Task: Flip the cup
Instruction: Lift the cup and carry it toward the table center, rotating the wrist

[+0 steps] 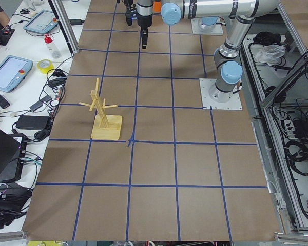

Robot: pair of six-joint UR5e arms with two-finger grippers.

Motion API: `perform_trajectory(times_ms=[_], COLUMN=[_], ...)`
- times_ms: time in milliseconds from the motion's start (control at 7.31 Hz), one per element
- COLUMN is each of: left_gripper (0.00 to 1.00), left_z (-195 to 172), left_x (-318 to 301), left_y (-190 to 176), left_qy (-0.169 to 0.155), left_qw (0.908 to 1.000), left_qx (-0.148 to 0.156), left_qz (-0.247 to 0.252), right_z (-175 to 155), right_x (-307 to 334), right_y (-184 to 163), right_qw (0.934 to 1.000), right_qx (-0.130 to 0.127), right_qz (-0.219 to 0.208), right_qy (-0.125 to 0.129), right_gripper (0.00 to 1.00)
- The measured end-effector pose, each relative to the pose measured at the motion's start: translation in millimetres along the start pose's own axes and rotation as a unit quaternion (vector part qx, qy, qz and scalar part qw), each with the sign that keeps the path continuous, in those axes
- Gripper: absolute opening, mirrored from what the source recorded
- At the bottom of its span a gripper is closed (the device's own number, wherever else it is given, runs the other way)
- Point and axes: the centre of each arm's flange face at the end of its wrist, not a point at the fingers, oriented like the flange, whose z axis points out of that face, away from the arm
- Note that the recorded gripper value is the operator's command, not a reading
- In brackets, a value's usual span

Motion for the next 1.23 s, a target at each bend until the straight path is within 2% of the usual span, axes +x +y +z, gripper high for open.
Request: perform_trajectory(times_ms=[274,410,547,684,821,957,1231], left_gripper=[1.0,1.0,1.0,1.0,1.0,1.0,1.0], left_z=[-5,-5,-5,-5,-4,-4,-3], left_x=[-1,-2,-5,-12,-22,-34,-52], left_y=[-2,-3,-4,-6,-9,-13,-17], left_qy=[0.002,0.004,0.006,0.007,0.012,0.019,0.02], left_qw=[1.0,1.0,0.9998,0.9998,0.9999,0.9998,0.9996], left_qx=[0.006,0.007,0.006,0.005,0.004,0.003,0.004], left_qz=[-0.001,0.006,0.016,0.017,0.01,-0.001,-0.017], right_z=[-61,-82,-91,-91,-90,-90,-79], right_x=[-66,-103,-156,-216,-261,-287,-309], right_y=[-8,-5,2,14,26,35,46], right_qw=[0.995,0.9906,0.9851,0.9771,0.9653,0.9482,0.9072], right_qx=[0.062,0.08,0.083,0.078,0.075,0.078,0.078], right_qz=[-0.063,-0.098,-0.142,-0.196,-0.25,-0.308,-0.412], right_qy=[-0.044,-0.053,-0.049,-0.029,-0.009,-0.005,-0.031], right_gripper=[0.0,0.0,0.0,0.0,0.0,0.0,0.0])
